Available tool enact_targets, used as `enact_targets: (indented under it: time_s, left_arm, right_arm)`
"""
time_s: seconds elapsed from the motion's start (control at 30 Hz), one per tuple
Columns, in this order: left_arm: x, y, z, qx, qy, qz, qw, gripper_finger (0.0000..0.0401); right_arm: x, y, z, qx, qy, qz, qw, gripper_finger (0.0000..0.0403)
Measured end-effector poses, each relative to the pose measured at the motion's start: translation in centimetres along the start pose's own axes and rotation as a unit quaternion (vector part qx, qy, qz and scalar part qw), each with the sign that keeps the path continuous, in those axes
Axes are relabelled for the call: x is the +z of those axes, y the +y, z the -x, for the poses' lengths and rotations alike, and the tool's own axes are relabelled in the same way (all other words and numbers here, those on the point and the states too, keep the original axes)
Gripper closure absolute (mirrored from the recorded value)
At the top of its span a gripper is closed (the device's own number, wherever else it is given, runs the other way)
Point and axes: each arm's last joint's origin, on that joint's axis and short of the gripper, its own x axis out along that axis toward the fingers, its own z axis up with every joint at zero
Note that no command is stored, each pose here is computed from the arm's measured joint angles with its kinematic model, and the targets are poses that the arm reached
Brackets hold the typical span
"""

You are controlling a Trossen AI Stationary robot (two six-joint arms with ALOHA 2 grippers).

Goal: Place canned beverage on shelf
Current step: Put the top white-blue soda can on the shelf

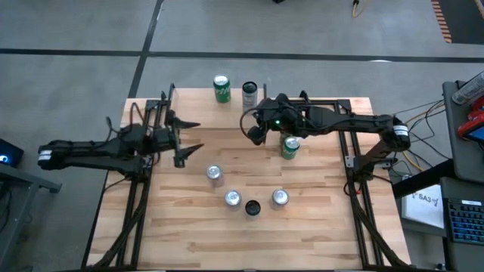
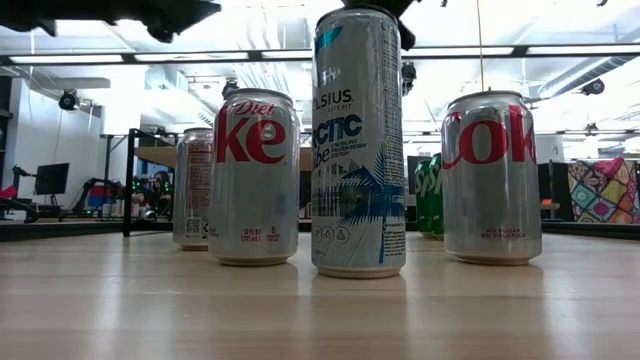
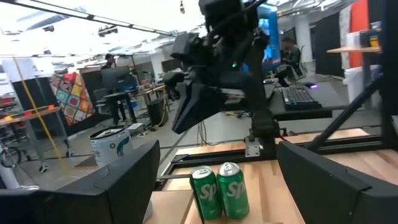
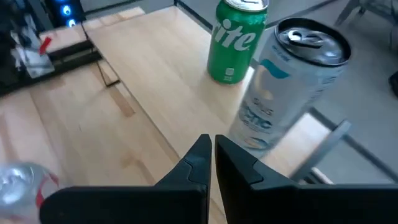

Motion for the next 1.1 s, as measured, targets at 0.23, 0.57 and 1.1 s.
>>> enact_targets:
  time_s: [0.23, 0.57, 1.1]
  left_arm:
    - [-1.8, -0.4, -4.3, 0.074, 0.021, -0.026, 0.997, 0.0091]
    - [-2.8, 1.1, -10.4, 0.145, 0.109, -0.12, 0.976, 0.0092]
    - [-7.4, 4.8, -17.4, 0.285, 0.236, -0.191, 0.909, 0.0388]
  right_arm:
    - [-0.6, -0.3, 0.6, 0.003, 0.022, 0.044, 0.999, 0.039]
    - [-2.1, -0.3, 0.2, 0.011, 0.062, 0.09, 0.994, 0.039]
    - [-4.3, -1.5, 1.4, 0.013, 0.055, 0.111, 0.992, 0.039]
